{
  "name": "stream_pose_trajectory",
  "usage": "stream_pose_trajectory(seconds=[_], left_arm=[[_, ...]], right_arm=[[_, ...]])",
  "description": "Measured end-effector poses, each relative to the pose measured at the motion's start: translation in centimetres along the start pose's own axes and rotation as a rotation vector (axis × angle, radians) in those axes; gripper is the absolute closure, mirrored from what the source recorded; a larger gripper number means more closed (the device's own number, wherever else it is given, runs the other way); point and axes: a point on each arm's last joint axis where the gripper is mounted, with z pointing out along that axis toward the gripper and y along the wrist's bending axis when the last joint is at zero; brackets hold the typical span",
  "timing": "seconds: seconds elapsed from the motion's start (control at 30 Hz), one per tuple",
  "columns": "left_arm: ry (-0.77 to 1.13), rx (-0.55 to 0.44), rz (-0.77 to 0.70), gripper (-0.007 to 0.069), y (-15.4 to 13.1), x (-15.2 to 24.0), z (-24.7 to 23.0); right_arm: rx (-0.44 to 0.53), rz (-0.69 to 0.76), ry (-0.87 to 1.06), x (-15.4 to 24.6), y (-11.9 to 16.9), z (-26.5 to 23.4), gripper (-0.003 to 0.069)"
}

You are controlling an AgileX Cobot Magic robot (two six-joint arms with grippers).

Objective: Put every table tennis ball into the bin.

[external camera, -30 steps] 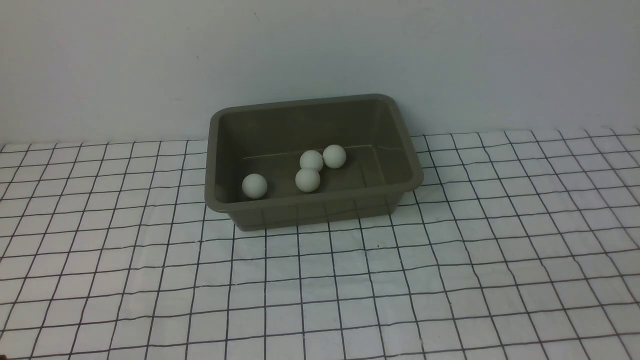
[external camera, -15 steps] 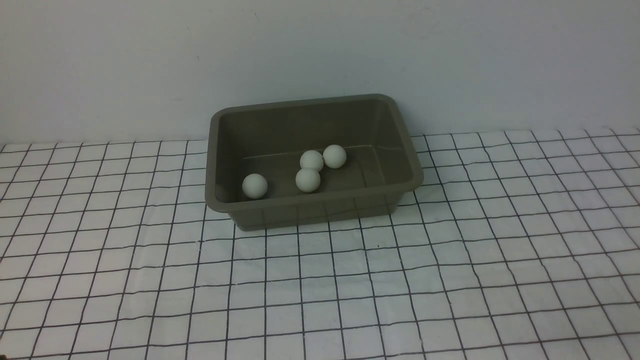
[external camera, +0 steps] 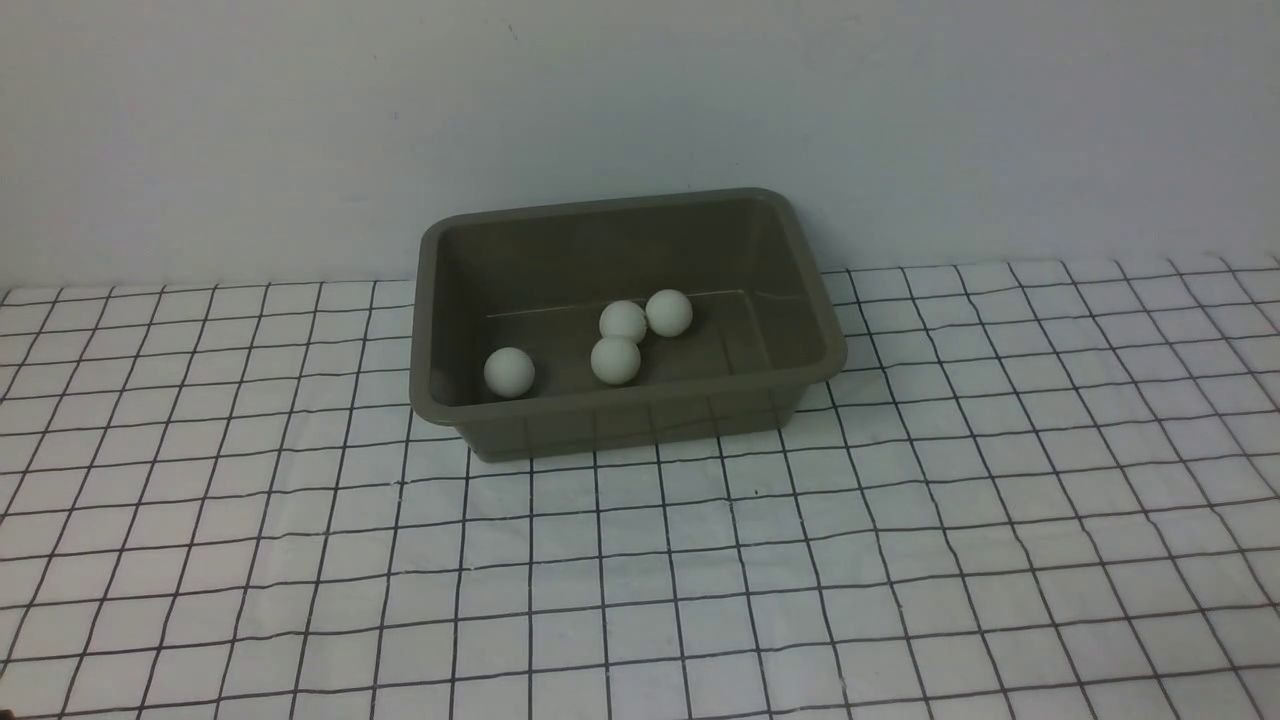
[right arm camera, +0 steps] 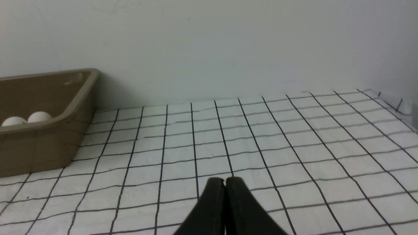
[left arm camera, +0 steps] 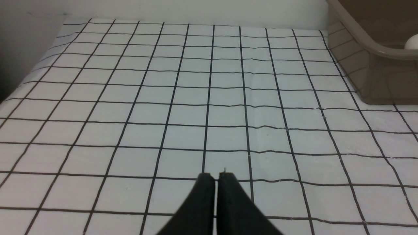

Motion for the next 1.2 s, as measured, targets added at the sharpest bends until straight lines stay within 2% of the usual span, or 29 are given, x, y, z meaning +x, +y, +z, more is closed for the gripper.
stream_pose_trajectory(seconds=[0.17, 0.5, 0.73, 0.8, 0.83, 1.0, 1.2], left_arm=[[0.0, 0.0, 0.0, 0.0629, 0.0, 0.0, 0.0], [0.0, 0.0, 0.0, 0.0629, 0.0, 0.0, 0.0], [0.0, 0.0, 0.0, 0.0629, 0.0, 0.0, 0.0], [0.0, 0.0, 0.0, 0.0629, 0.0, 0.0, 0.0], [0.0, 0.0, 0.0, 0.0629, 0.0, 0.0, 0.0], [0.0, 0.0, 0.0, 0.0629, 0.0, 0.0, 0.0], [0.0, 0.0, 0.0, 0.0629, 0.0, 0.0, 0.0]], right_arm=[[0.033, 0.047, 0.059, 0.54, -0.27, -0.02, 0.0676], [0.038, 0.072, 0.075, 0.63, -0.3, -0.05, 0.0676], [-0.036, 0.066, -0.003, -0.03, 0.35, -0.01, 0.0676], [-0.02, 0.058, -0.005, -0.06, 0.41, 0.0, 0.0676], [-0.047, 0.048, -0.006, -0.05, 0.44, -0.01, 0.0676], [-0.056, 0.021, 0.003, 0.03, 0.52, -0.01, 0.0676], [-0.049, 0.016, 0.079, 0.72, 0.46, -0.03, 0.0676]])
